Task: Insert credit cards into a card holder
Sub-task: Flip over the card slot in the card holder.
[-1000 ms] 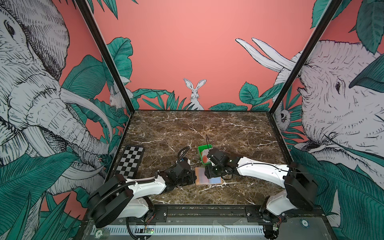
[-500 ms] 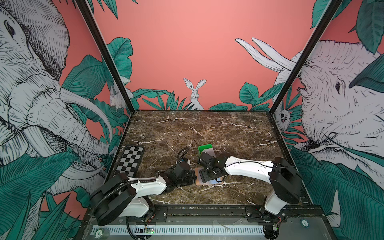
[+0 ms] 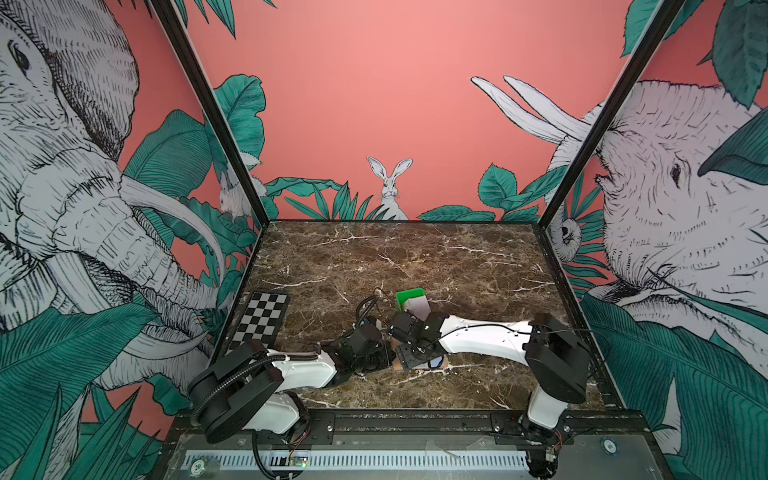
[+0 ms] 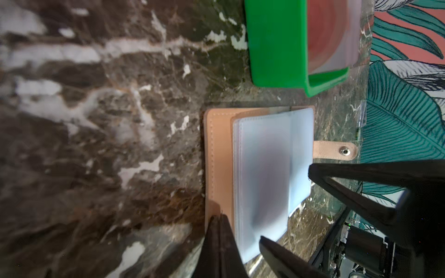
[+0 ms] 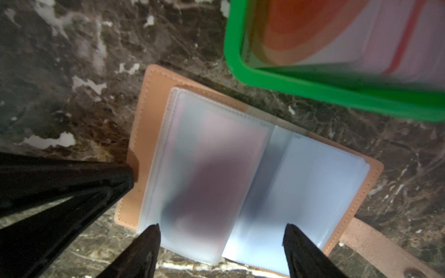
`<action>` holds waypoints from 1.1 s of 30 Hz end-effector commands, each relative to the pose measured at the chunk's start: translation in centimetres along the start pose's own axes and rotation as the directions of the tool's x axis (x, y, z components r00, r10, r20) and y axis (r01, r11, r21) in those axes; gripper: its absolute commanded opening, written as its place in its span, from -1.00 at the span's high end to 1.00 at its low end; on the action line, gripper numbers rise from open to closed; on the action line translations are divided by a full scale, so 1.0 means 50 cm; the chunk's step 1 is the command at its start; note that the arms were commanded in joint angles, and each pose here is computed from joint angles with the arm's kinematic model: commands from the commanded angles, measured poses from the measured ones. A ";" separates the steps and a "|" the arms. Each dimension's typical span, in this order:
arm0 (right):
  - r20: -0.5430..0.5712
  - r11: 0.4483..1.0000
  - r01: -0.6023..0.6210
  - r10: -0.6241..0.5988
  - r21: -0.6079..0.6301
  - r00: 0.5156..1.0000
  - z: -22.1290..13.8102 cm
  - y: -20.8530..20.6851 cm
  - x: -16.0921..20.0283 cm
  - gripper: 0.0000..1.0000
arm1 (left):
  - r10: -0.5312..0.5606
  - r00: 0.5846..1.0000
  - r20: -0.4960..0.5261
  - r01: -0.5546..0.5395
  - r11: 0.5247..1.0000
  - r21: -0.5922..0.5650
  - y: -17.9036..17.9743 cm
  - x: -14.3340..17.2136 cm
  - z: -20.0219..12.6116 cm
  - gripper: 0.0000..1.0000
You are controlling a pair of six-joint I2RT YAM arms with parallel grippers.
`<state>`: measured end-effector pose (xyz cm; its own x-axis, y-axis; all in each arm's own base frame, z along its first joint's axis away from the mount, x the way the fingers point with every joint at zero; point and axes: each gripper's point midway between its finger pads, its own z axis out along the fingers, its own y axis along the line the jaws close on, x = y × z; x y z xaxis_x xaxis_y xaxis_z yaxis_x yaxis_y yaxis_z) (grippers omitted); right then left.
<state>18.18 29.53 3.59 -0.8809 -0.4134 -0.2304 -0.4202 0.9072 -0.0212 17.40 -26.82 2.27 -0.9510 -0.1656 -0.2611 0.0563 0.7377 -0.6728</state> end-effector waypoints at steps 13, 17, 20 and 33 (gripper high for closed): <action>0.027 0.985 -0.011 0.007 0.170 1.000 -0.016 -0.070 0.012 -0.56 | -0.012 1.000 -0.012 0.012 0.999 -0.038 0.028 0.011 -0.001 1.00; 0.040 0.987 -0.031 0.025 0.158 0.999 -0.021 -0.074 0.013 -0.55 | -0.013 1.000 -0.013 0.012 0.999 -0.036 0.025 0.010 -0.001 1.00; 0.042 0.994 -0.034 0.030 0.106 0.999 -0.025 -0.057 0.010 -0.55 | -0.010 1.000 -0.012 0.010 0.999 -0.034 0.023 0.009 -0.002 1.00; 0.044 0.998 -0.044 0.047 -0.054 0.998 -0.002 0.017 -0.013 -0.64 | -0.004 1.000 -0.011 0.004 0.999 -0.035 0.019 0.007 -0.006 1.00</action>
<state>18.26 29.82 4.14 -0.8861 -0.3693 -0.2799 -0.3926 0.9192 0.0298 17.38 -26.79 2.26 -0.9509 -0.1669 -0.2606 0.0553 0.7368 -0.6738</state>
